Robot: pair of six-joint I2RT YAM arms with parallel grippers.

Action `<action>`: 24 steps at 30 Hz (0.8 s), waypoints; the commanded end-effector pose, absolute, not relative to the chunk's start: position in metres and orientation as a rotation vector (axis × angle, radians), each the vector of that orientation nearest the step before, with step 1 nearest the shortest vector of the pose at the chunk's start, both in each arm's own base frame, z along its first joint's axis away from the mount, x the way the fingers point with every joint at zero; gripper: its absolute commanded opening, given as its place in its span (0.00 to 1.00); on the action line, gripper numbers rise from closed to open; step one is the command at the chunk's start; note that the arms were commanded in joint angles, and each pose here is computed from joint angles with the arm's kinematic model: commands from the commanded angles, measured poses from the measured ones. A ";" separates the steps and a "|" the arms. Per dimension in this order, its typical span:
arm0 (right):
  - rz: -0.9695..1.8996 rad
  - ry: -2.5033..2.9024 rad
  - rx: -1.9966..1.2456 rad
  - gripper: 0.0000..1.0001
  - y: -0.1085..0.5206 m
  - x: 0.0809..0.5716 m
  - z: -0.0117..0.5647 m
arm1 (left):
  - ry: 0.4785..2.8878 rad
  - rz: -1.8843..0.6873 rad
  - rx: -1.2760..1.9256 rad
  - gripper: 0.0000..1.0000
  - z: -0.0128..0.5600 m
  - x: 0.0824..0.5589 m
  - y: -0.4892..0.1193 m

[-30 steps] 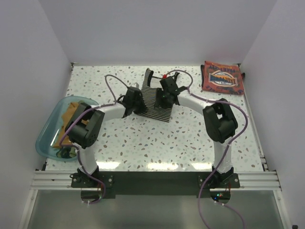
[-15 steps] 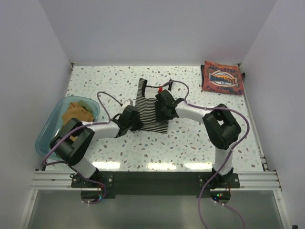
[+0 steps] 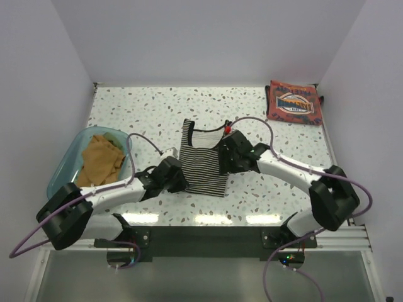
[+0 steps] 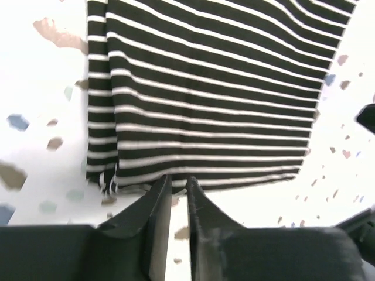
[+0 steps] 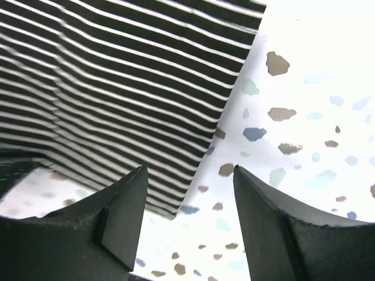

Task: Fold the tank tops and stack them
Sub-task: Fold the tank top

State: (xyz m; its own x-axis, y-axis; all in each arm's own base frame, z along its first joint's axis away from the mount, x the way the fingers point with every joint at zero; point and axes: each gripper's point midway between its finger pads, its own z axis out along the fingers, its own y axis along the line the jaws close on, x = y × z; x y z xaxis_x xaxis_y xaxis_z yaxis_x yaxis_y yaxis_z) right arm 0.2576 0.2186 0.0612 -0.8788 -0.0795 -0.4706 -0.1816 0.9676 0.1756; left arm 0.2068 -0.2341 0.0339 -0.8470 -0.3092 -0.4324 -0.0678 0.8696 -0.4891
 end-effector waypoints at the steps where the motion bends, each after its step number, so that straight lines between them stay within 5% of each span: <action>1: 0.322 2.589 -0.102 0.64 0.206 0.251 0.095 | 2.520 -0.586 -0.230 0.23 0.058 0.202 -0.221; 3: 0.341 2.588 -0.054 0.64 0.198 0.244 0.103 | 2.510 -0.576 -0.237 0.35 0.067 0.198 -0.212; 9: 0.503 2.654 0.082 0.60 0.200 0.209 0.082 | 2.544 -0.418 -0.259 0.50 0.052 0.189 -0.181; 24: 0.743 2.620 0.373 0.57 0.207 0.185 0.054 | 2.500 -0.537 -0.215 0.56 0.041 0.205 -0.189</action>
